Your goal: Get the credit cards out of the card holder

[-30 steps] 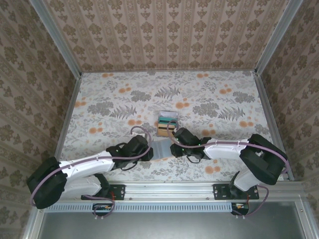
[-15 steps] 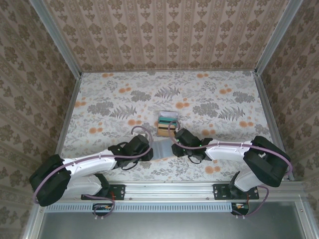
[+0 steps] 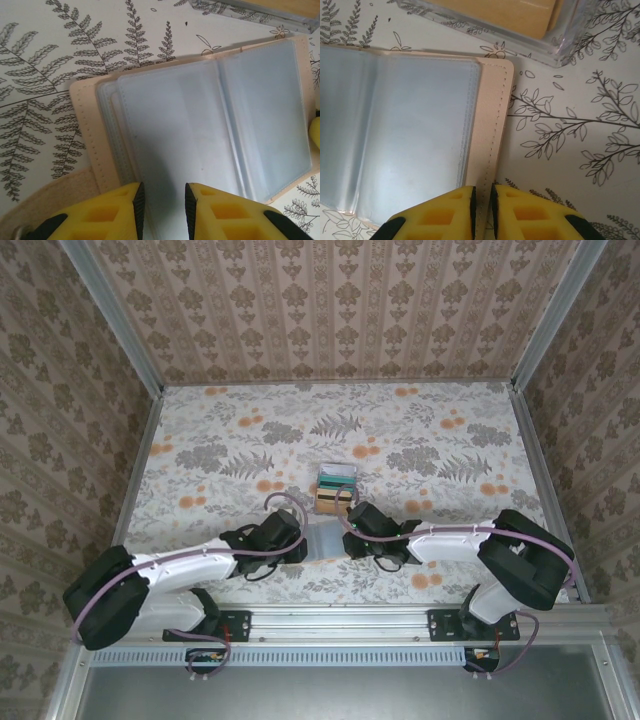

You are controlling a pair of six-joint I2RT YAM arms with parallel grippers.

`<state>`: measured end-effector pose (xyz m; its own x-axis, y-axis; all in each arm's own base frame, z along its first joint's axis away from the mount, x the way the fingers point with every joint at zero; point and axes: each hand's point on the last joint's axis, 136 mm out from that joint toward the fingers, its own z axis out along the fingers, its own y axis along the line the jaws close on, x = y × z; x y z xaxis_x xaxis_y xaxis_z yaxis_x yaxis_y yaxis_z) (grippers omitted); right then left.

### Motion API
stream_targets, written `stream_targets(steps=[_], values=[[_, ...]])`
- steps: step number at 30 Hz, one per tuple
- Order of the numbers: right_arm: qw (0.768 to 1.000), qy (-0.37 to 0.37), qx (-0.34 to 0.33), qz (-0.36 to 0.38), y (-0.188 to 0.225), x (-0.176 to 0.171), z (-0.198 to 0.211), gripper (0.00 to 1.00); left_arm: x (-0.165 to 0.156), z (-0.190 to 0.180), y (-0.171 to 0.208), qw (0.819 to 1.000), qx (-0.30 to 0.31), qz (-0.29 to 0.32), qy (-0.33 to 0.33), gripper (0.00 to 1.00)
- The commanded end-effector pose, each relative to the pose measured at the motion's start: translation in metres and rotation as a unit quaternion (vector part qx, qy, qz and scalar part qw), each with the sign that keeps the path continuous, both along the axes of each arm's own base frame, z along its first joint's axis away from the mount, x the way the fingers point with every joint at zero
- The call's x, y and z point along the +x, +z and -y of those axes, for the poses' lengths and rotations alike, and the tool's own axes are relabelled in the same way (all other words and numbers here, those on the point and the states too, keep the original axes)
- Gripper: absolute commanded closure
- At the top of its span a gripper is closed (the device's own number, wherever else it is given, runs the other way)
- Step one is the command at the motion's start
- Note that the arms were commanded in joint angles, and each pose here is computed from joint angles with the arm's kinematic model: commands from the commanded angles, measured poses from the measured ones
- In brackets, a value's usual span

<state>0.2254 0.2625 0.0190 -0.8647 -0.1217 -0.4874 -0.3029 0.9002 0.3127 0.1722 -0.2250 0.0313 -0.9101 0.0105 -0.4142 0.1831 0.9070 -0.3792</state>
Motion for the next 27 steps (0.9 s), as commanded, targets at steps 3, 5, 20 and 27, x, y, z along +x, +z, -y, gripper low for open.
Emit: stream_targets(steps=[3,5,20,27], values=[[1.0,0.005,0.001,-0.021,-0.008,-0.011,-0.002,0.81,0.005,0.013,0.007,1.0,-0.016,-0.001,-0.008,0.7],[1.0,0.007,0.002,-0.021,-0.007,-0.011,-0.004,0.81,0.005,0.015,0.005,1.0,-0.017,-0.003,-0.01,0.7],[1.0,0.004,-0.002,-0.025,-0.012,-0.012,-0.005,0.8,0.005,0.044,0.025,0.996,-0.082,0.007,-0.045,0.55],[1.0,0.003,-0.002,-0.024,-0.011,-0.012,-0.005,0.8,0.007,0.029,0.026,0.998,-0.055,0.017,-0.028,0.53]])
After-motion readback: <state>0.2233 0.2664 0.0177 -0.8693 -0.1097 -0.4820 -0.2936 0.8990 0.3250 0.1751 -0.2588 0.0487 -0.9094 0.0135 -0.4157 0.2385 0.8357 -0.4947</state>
